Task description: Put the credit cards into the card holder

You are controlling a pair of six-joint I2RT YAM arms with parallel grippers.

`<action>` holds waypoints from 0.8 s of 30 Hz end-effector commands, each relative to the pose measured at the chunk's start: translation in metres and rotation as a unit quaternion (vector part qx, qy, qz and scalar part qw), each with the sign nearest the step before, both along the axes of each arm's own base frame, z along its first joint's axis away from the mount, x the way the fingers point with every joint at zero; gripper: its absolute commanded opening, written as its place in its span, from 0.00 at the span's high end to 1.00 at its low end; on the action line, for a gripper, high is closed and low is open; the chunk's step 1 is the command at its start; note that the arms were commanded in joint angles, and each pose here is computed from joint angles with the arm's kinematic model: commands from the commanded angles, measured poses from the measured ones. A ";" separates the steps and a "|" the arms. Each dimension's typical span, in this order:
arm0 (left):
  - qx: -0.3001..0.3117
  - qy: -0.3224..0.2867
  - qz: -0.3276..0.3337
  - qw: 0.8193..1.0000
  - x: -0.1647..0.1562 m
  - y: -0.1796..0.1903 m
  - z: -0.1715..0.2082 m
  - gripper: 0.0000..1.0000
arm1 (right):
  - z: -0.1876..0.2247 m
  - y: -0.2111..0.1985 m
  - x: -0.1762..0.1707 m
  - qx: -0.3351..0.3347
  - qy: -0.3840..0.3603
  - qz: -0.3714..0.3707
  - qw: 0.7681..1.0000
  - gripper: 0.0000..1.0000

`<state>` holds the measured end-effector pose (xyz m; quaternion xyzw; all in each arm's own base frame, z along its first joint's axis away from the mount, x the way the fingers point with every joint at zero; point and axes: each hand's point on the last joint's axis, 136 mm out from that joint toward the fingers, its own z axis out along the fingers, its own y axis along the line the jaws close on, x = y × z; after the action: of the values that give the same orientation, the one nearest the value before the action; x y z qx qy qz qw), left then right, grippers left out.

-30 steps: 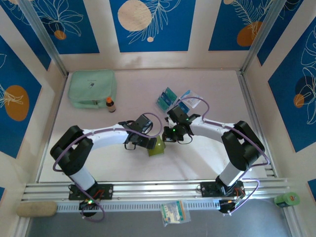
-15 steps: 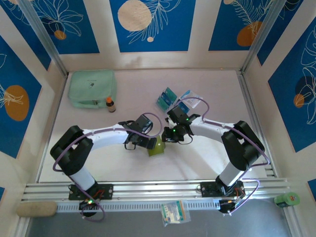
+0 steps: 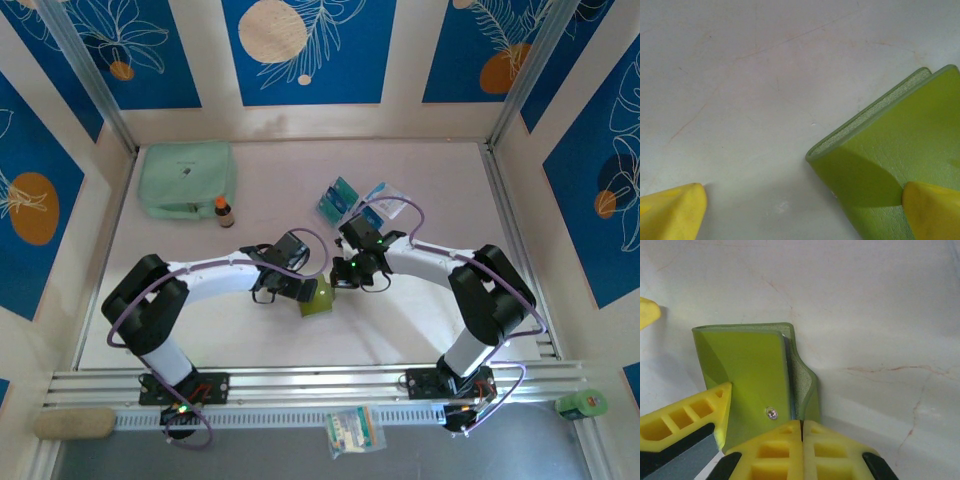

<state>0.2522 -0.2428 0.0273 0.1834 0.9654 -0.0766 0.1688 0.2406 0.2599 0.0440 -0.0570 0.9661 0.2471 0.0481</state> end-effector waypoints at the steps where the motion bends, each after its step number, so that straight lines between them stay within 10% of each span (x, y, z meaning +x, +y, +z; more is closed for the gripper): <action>1: 0.039 0.019 -0.013 0.999 -0.014 0.014 -0.016 0.00 | 0.003 0.001 -0.005 0.006 0.010 0.005 1.000 1.00; 24: 0.039 0.020 -0.012 0.999 -0.016 0.016 -0.017 0.00 | -0.011 0.033 -0.017 0.030 0.032 0.022 0.999 1.00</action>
<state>0.2519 -0.2429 0.0263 0.1837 0.9651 -0.0775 0.1696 0.2331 0.2848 0.0373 -0.0657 0.9594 0.2718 0.0370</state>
